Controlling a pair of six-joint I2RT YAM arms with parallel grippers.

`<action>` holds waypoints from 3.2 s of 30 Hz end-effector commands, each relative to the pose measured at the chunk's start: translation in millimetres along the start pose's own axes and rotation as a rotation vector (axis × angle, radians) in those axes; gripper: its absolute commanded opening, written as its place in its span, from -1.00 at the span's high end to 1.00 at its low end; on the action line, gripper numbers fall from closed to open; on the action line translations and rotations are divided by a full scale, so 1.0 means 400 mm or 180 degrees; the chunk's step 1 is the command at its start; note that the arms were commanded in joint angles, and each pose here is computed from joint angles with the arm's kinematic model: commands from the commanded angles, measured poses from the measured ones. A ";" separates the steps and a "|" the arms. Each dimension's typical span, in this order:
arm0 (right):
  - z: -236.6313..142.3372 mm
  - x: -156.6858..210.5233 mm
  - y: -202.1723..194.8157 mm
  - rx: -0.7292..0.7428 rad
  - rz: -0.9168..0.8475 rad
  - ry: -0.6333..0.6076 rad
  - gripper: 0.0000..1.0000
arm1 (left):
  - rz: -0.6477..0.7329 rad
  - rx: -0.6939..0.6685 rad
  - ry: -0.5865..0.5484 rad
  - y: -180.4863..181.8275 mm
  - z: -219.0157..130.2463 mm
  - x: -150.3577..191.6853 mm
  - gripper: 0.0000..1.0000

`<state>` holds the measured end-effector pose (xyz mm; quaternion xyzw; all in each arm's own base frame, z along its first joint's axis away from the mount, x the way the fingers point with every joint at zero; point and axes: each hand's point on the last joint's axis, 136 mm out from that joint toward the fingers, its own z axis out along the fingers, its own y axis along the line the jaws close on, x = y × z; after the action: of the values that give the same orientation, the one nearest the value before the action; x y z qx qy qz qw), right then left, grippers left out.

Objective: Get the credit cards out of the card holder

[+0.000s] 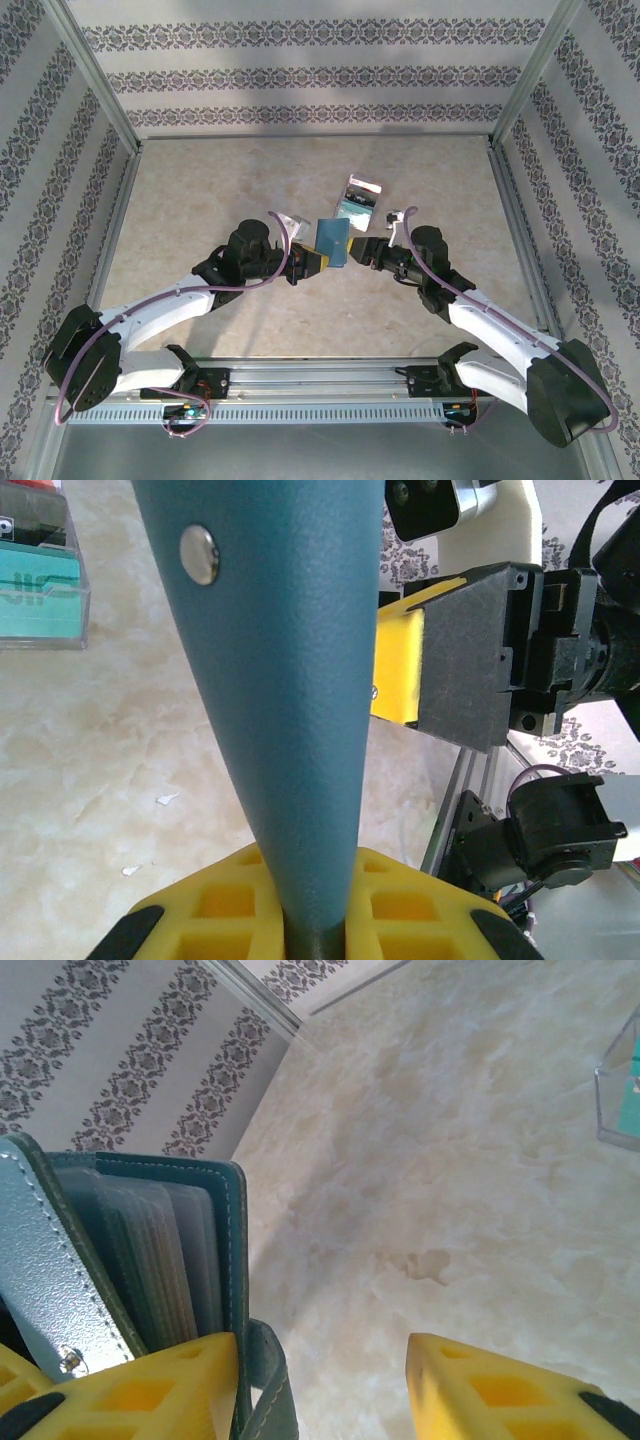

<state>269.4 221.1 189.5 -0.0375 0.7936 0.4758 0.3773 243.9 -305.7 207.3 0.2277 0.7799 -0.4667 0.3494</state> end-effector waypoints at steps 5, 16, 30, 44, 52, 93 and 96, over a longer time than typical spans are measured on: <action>-0.023 -0.004 0.120 -0.0770 -0.0200 0.0026 0.12 | 0.0137 0.0475 -0.0290 -0.083 -0.011 -0.060 1.00; -0.031 -0.012 0.153 -0.1007 -0.0226 -0.0016 0.66 | 0.0067 0.0694 -0.0362 -0.106 -0.015 -0.087 1.00; -0.041 -0.035 0.088 -0.0387 0.0048 -0.0159 1.00 | -0.0561 0.0644 -0.0325 -0.017 0.045 -0.078 -0.33; -0.052 -0.042 0.051 0.0038 0.0252 -0.0193 1.00 | -0.0887 0.0593 -0.0280 0.032 0.092 -0.055 -0.57; -0.048 -0.038 0.065 0.0052 0.0183 -0.0152 1.00 | -0.0908 0.0709 -0.0321 0.025 0.098 -0.065 0.31; -0.112 0.007 0.185 -0.0992 -0.0470 0.0224 0.40 | -0.0075 0.1438 -0.0171 -0.138 -0.037 -0.110 0.91; -0.112 0.006 0.188 -0.1011 -0.0477 0.0224 0.46 | -0.0096 0.1425 -0.0167 -0.134 -0.034 -0.110 0.92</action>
<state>213.3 227.4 250.3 -0.1610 0.7277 0.5559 0.3681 228.2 -317.2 251.0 0.2565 0.6809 -0.6275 0.2773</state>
